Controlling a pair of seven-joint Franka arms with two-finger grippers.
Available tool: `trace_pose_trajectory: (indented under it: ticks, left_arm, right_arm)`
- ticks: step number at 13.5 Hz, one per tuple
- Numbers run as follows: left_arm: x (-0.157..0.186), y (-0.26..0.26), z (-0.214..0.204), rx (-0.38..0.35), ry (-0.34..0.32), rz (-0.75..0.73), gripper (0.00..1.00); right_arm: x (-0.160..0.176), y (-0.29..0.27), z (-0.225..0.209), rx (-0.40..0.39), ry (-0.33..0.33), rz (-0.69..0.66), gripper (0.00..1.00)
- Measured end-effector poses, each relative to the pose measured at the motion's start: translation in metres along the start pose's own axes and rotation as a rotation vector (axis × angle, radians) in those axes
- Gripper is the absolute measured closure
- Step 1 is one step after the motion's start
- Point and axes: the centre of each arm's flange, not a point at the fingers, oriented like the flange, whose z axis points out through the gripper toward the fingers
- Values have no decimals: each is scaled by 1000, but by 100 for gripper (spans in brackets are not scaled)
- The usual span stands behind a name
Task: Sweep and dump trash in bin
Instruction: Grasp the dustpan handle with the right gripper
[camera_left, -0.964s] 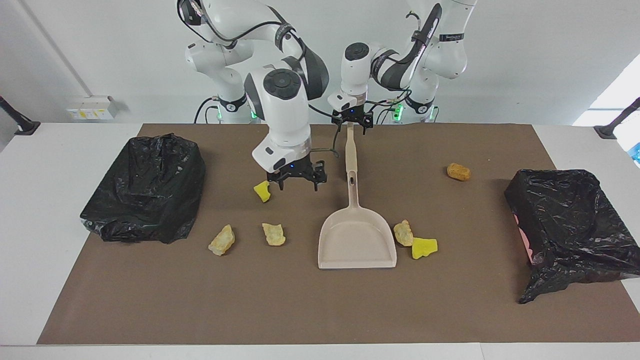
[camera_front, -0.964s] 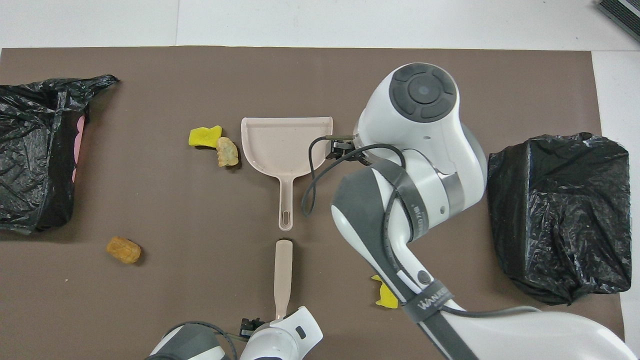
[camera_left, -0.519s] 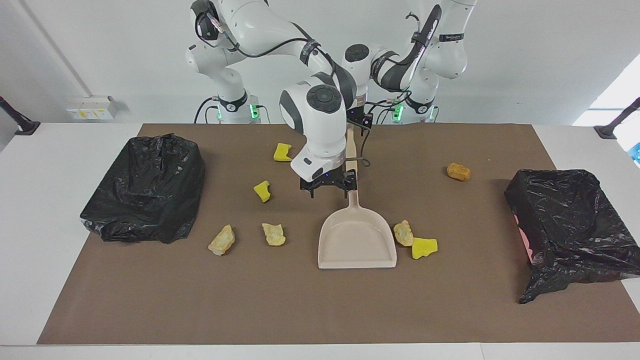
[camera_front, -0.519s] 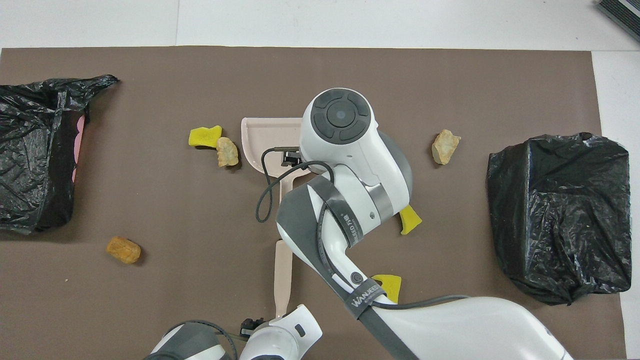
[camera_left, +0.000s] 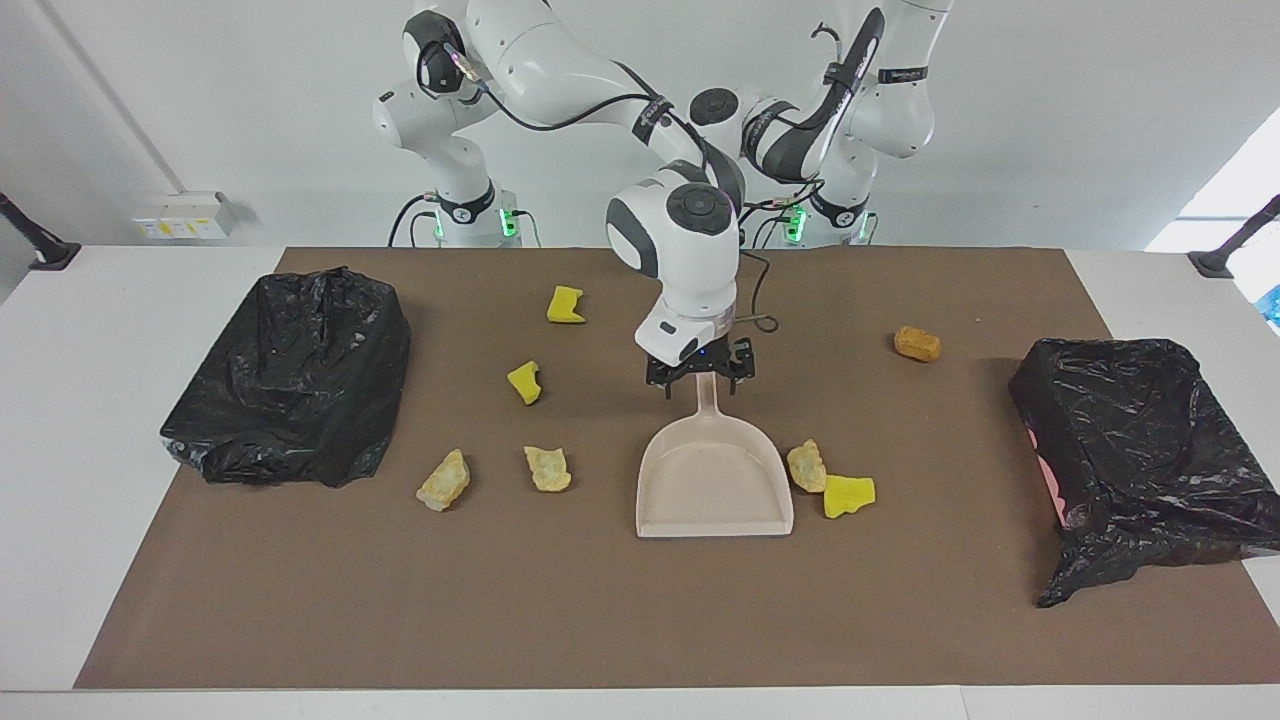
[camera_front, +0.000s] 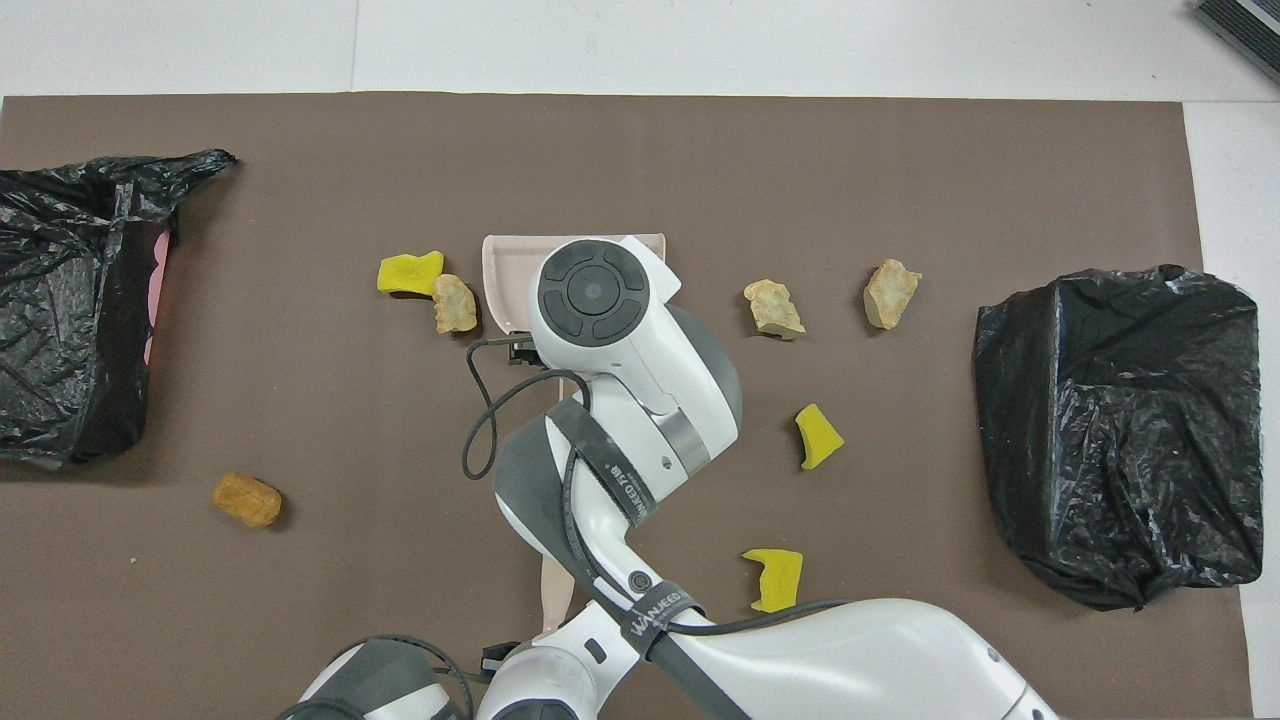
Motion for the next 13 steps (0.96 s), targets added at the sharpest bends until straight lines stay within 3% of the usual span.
trace_pose_trajectory:
  ticks: [5,13]
  left_arm:
    - [9,-9,-2,5,-12,-32,74]
    - [31,-35,-1,8,-30,-36,74]
  right_arm:
    - [-12,-24,57,0,-1,-36,0]
    - [-23,-26,42,-34,-35,-52,2]
